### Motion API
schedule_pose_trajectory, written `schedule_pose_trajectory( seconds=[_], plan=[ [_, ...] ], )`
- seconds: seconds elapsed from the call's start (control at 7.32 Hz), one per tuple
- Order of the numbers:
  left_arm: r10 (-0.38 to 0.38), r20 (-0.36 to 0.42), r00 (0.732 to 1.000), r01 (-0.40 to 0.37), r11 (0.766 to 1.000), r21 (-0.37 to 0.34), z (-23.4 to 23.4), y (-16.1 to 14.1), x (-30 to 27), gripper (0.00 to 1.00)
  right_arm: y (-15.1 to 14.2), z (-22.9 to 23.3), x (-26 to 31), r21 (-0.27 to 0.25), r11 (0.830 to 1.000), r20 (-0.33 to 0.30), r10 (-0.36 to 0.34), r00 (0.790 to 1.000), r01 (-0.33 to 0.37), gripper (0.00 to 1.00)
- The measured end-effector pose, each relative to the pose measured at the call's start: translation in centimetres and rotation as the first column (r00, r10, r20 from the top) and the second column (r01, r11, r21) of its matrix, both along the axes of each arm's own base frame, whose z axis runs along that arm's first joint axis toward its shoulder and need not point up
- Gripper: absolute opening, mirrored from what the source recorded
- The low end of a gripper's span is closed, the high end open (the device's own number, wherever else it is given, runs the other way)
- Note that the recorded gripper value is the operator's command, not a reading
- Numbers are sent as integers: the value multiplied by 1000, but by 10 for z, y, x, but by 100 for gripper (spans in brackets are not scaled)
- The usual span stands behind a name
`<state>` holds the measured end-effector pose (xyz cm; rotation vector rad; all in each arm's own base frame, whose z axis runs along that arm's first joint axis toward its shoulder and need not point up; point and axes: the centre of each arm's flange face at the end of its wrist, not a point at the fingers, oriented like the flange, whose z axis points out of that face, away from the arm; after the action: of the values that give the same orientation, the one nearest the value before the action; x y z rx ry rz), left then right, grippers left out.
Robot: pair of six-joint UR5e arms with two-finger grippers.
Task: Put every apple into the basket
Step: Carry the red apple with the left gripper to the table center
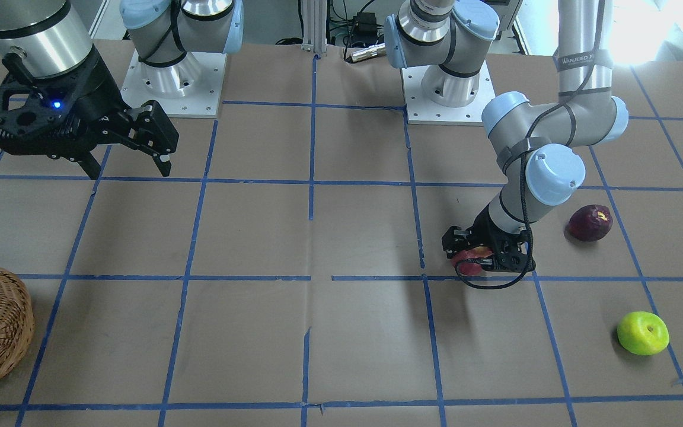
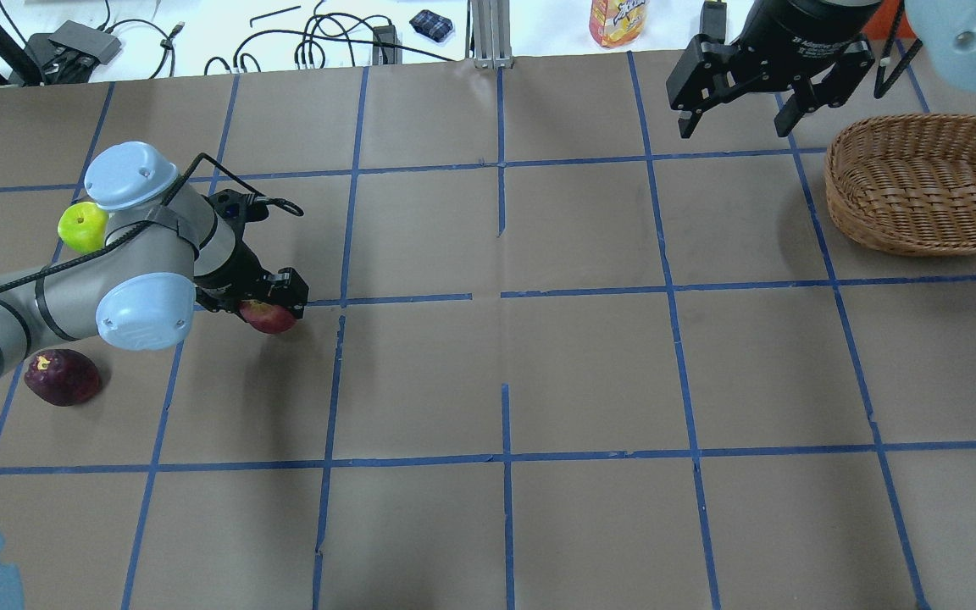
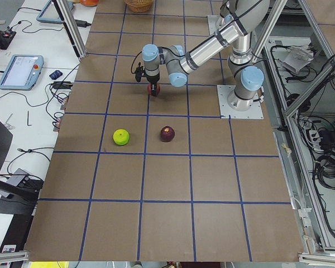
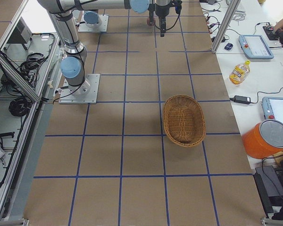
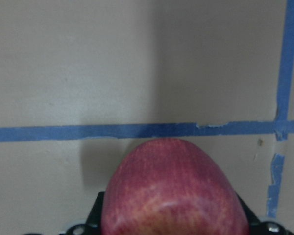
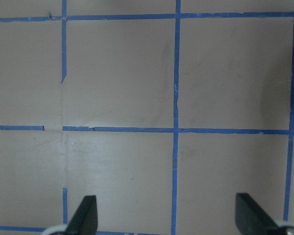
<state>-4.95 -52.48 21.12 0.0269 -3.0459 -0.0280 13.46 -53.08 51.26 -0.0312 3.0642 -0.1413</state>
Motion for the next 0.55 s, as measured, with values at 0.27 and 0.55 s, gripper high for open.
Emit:
schedule_pose_trajectory(
  seconds=[0.27, 0.55],
  plan=[
    [60, -65, 996, -61, 998, -11, 22, 13, -88, 0, 0, 0, 0, 1, 1000, 0, 0, 1000, 0, 100],
    [82, -82, 993, -83, 996, -10, 20, 36, -186, 0, 0, -1, 0, 1, 1000, 0, 1, 1000, -1, 100]
  ],
)
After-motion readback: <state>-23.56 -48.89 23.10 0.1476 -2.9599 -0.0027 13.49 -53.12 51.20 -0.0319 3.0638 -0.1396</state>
